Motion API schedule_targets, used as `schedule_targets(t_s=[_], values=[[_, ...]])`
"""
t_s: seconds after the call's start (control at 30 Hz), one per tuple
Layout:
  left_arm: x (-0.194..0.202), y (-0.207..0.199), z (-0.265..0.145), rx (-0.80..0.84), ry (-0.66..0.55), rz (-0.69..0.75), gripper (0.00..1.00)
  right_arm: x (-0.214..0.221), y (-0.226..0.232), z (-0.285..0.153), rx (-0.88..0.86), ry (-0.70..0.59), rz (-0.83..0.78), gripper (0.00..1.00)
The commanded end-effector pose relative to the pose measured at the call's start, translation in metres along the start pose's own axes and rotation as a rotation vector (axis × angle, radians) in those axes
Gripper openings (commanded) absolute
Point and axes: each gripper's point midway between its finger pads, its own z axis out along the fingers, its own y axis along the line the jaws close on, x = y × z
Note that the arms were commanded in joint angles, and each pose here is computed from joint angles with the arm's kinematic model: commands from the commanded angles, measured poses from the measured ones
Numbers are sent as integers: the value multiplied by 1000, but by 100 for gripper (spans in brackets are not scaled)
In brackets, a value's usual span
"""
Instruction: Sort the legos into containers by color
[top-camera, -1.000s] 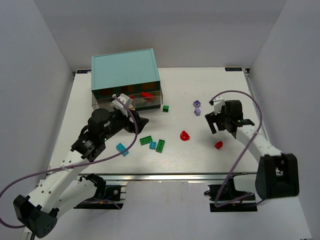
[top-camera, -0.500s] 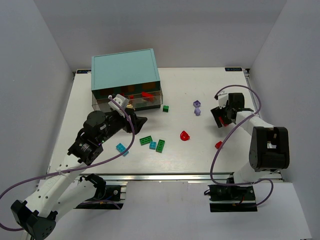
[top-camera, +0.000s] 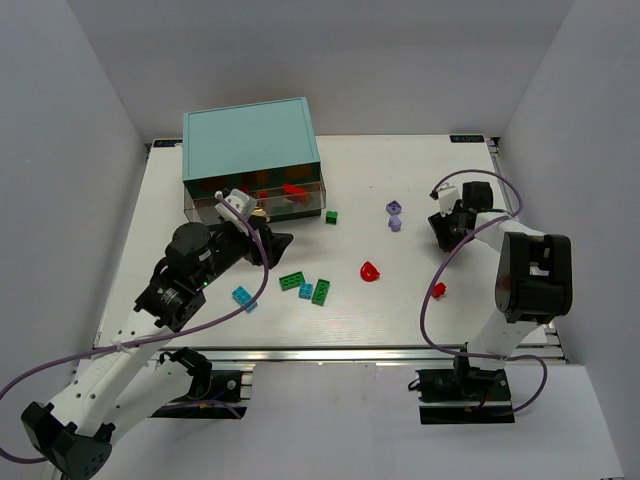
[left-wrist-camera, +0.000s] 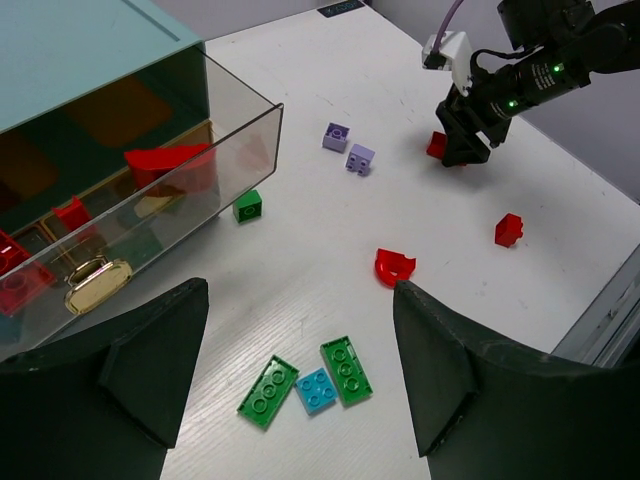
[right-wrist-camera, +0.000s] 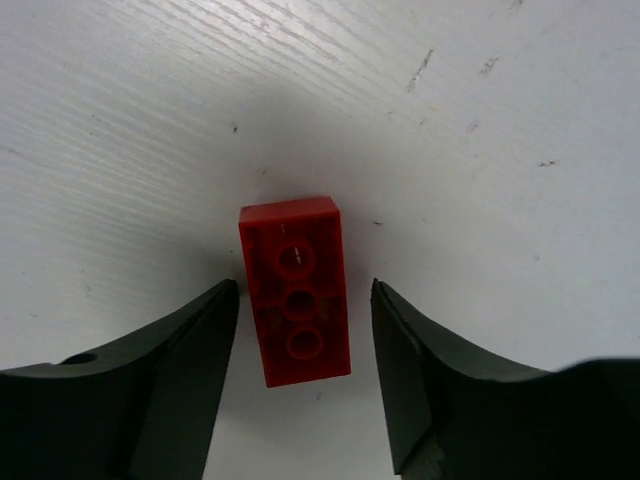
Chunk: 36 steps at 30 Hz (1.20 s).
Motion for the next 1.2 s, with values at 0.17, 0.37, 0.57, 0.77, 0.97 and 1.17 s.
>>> schedule_targets(t_s=[0.17,0.37,0.57,0.77,0.97,1.17], values=[[-9,2,-8,-19,-47,22,84,-4,13,-6,-130,-29,-43,35],[-14,2,-13,-22,-78,26,85,-31,39,-48,-229,-162,-165,8],[-20,4,-19,-39,-109,36,84,-106,79,-127,-251,-405,-431,3],[-25,18,-27,-117,-150,49,85,-199,134,-202,-292,-616,-609,4],[-28,35,-36,-208,-188,66,85,-283,197,-248,-334,-782,-731,5],[-22,45,-34,-257,-156,74,85,-324,258,-240,-356,-814,-818,13]])
